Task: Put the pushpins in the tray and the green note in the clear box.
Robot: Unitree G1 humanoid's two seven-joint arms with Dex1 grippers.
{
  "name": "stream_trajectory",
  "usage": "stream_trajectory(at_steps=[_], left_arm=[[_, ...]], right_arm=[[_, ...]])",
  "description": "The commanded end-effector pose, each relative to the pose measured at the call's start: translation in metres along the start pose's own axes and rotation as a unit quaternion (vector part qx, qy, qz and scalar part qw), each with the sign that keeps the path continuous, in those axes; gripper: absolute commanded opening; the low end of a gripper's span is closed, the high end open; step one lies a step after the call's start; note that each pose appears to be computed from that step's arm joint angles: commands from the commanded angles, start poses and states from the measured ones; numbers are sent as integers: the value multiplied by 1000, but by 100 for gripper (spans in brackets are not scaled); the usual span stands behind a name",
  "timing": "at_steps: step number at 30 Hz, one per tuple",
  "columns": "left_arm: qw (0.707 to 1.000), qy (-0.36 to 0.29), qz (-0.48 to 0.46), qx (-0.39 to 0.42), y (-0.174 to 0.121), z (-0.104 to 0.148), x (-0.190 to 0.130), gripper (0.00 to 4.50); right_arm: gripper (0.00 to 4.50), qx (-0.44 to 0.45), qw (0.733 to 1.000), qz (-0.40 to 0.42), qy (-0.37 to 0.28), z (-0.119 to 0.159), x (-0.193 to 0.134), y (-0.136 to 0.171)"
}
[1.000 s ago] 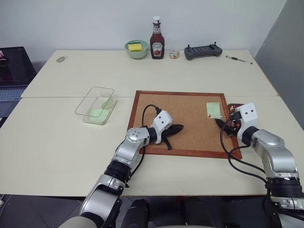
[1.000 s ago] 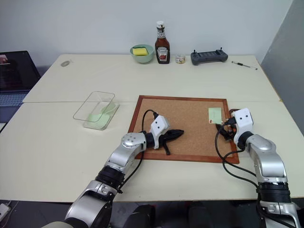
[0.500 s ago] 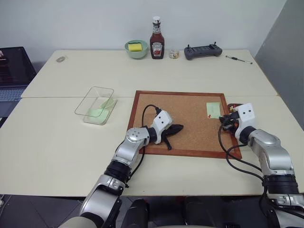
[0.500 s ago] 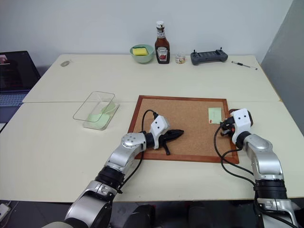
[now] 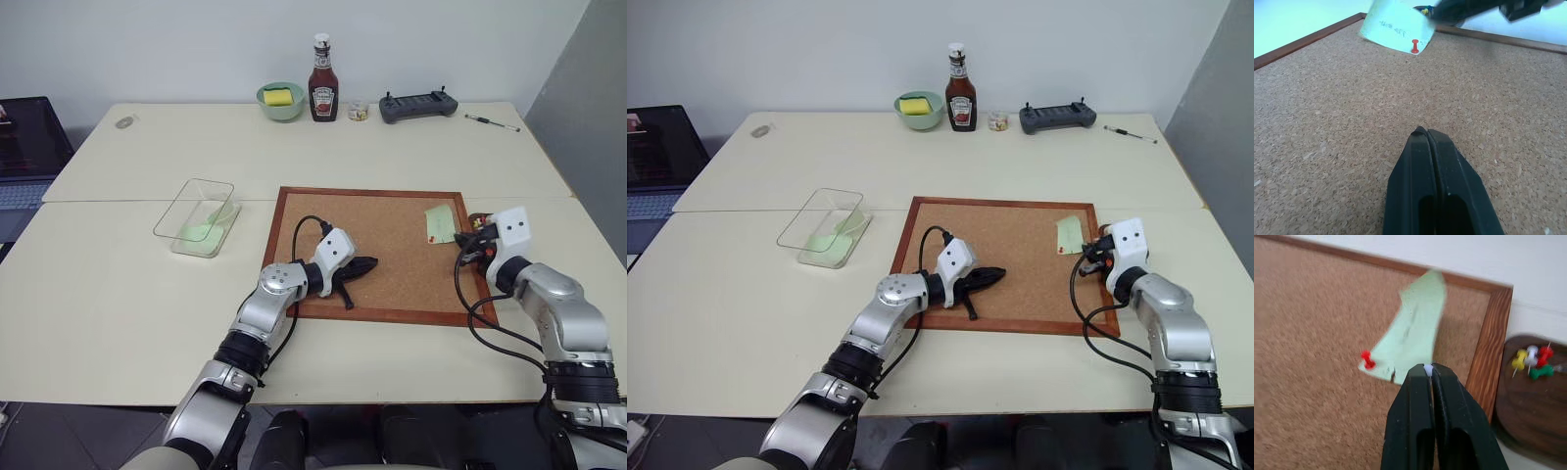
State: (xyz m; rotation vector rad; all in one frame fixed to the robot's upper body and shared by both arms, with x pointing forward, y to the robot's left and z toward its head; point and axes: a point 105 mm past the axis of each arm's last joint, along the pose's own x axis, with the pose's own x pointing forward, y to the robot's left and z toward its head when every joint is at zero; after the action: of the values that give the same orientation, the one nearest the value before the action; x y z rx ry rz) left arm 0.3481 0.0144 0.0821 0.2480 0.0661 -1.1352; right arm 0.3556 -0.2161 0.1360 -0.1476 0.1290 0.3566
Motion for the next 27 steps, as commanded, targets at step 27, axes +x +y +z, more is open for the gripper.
stream_trajectory(at_steps=[27], left_arm=[[999,40,-15,-2,-10,-21,-2,0]], right_arm=[[0,-191,970,-138,63,-7,-16,-68]])
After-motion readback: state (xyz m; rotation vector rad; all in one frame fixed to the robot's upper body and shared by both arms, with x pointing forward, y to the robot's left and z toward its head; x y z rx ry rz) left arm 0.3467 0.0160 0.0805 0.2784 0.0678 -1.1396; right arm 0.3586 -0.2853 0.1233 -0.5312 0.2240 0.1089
